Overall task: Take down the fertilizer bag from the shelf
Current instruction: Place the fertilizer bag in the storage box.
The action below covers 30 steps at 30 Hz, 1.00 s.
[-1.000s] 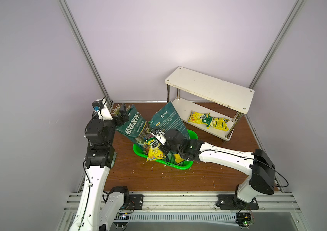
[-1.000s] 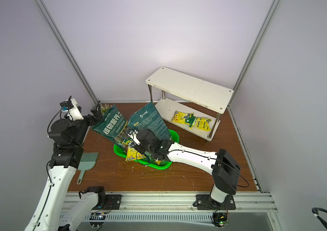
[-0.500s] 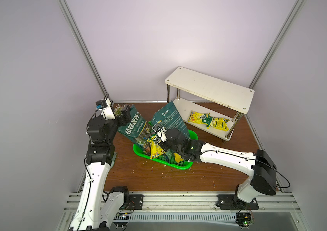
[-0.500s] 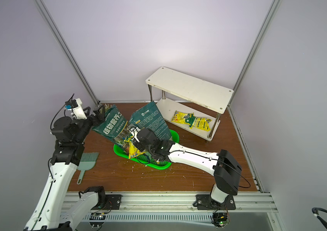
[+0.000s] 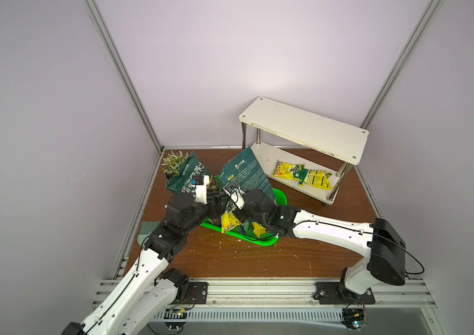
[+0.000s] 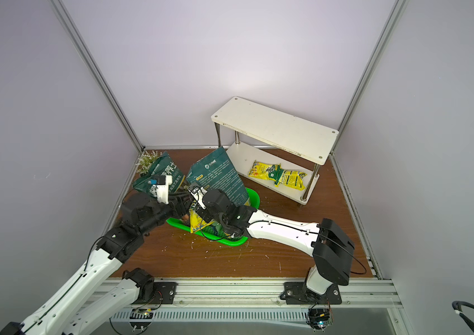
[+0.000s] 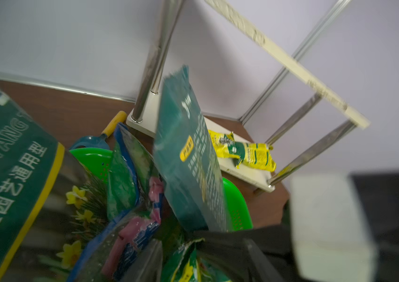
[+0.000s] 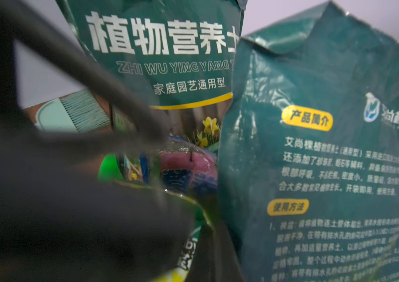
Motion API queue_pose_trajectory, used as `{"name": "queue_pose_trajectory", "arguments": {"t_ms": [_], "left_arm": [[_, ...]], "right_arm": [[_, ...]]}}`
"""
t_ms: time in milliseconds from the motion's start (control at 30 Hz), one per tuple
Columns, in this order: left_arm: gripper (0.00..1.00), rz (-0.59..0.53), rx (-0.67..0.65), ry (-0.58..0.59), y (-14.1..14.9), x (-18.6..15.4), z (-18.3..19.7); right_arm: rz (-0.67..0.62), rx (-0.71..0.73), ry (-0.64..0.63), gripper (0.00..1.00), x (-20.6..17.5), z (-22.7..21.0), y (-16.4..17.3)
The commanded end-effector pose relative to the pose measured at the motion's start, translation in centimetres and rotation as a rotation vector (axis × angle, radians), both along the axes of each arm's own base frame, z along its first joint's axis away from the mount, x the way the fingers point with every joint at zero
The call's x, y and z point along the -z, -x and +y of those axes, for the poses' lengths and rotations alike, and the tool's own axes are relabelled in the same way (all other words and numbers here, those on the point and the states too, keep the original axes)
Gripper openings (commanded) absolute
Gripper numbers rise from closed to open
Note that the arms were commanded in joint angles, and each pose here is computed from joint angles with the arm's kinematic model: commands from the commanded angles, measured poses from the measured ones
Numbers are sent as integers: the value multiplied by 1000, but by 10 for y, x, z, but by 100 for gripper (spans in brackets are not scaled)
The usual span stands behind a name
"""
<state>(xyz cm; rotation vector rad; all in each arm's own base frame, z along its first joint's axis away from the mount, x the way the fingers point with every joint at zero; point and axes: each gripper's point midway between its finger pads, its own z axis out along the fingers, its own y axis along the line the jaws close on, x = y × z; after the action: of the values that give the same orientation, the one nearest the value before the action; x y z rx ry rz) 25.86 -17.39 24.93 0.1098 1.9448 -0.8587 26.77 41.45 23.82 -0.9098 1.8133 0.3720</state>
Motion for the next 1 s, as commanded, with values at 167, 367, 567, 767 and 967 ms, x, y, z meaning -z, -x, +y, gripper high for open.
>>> {"name": "queue_pose_trajectory", "arguments": {"t_ms": [167,367,567,767,967], "left_arm": [[27,1,-50,86,16,4,10],[47,-133,-177,113,50,-52,57],[20,76,84,190,67,-10,8],[7,144,134,236,73,24,-2],[5,127,125,250,57,37,-9]], "right_arm": [[-53,8,-125,0,-47,-3,-2],[-47,25,-114,0,-42,8,-14],[-56,39,-122,0,-56,20,-30],[-54,59,-122,0,-65,19,-48],[-26,12,-149,0,-66,14,-33]]}}
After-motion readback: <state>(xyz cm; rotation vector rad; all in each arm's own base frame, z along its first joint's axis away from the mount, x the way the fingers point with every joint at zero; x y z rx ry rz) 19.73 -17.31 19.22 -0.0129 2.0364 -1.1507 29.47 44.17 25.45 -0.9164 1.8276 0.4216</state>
